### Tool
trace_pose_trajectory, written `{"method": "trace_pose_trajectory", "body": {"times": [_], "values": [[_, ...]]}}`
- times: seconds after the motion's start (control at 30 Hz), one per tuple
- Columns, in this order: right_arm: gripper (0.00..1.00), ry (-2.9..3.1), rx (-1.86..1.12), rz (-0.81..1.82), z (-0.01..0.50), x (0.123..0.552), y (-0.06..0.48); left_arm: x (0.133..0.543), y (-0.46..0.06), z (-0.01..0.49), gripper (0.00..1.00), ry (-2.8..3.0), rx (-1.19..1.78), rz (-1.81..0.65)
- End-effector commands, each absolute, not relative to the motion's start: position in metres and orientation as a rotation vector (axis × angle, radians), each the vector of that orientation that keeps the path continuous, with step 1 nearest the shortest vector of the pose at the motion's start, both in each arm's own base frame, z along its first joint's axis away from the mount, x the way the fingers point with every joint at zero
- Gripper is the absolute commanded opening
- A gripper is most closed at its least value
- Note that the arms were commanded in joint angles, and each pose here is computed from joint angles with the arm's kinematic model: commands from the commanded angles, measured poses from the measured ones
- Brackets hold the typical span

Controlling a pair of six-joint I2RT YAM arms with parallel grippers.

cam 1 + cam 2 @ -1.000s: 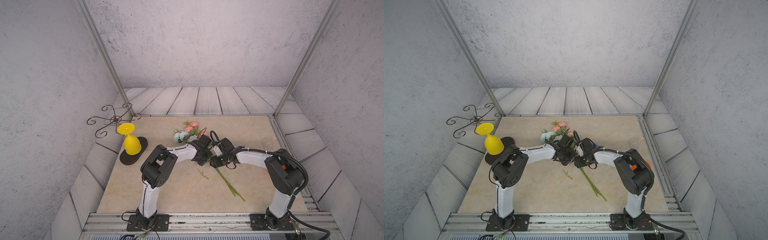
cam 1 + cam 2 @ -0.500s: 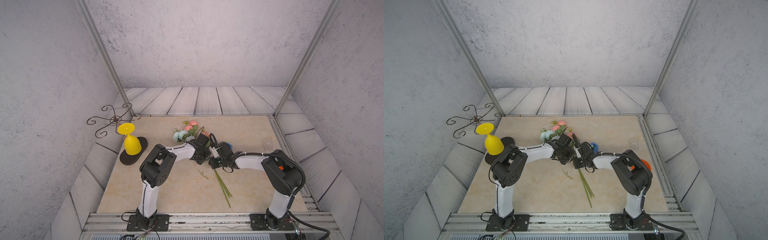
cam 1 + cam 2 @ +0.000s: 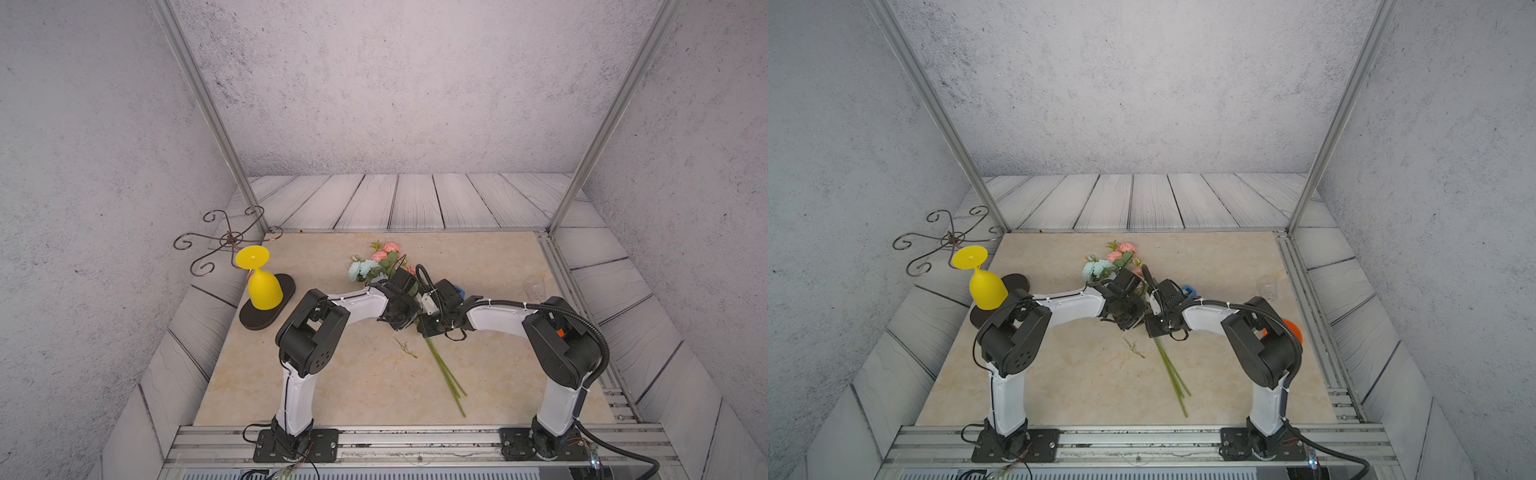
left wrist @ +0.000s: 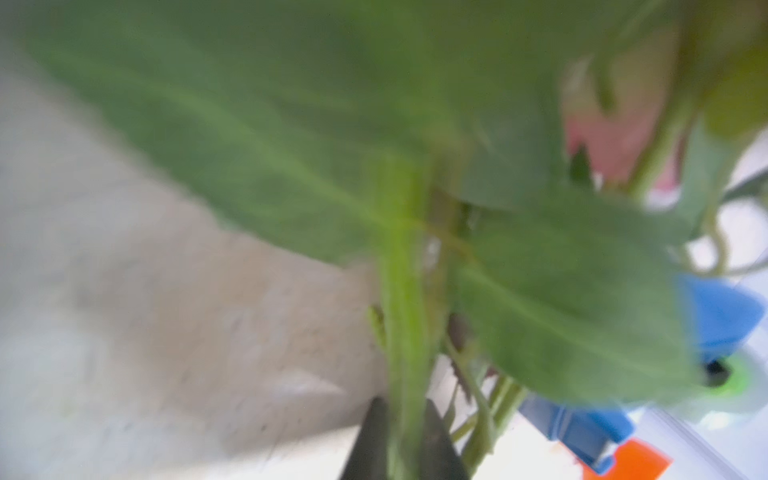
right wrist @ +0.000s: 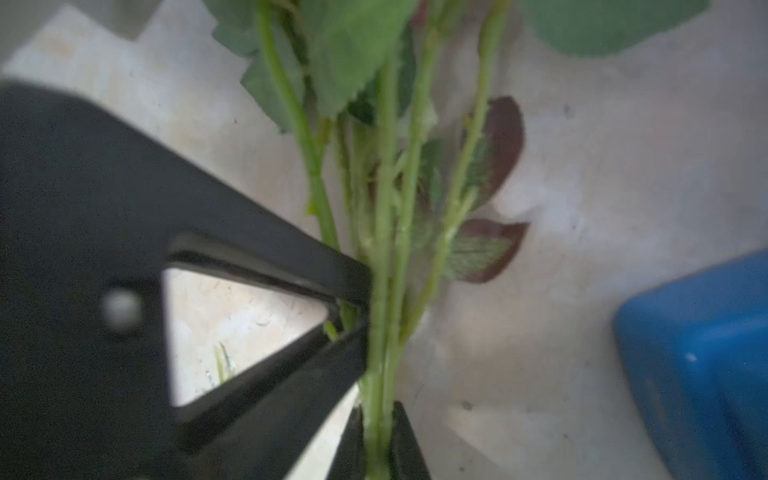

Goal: Wrap bouquets with tape
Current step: Gather the flowers at the center of the board.

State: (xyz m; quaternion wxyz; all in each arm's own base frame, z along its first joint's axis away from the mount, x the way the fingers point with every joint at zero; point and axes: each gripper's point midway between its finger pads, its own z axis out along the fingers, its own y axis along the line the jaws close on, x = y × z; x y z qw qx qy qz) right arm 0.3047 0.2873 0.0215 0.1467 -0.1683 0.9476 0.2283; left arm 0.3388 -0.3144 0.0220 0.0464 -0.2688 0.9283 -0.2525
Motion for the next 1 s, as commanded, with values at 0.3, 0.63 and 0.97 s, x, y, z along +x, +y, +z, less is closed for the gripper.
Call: {"method": "trace_pose_trajectory", "body": {"times": [0.3,0.63,0.97], "values": [[0.0,2.86,-0.455,0.699,0.036,0.299,0.269,0.346,-0.283,0.029,0.56,2.739,-0.816,-0.774],[0.0,2.85,-0.512,0.848,0.052,0.299,0.278,0.352,-0.318,0.025,0.74,2.622,-0.694,-1.058],[0.0,2.921,-0.648,0.826,0.032,0.288,0.273,0.351,-0.332,0.016,0.75,2.681,-0.637,-1.033]]}}
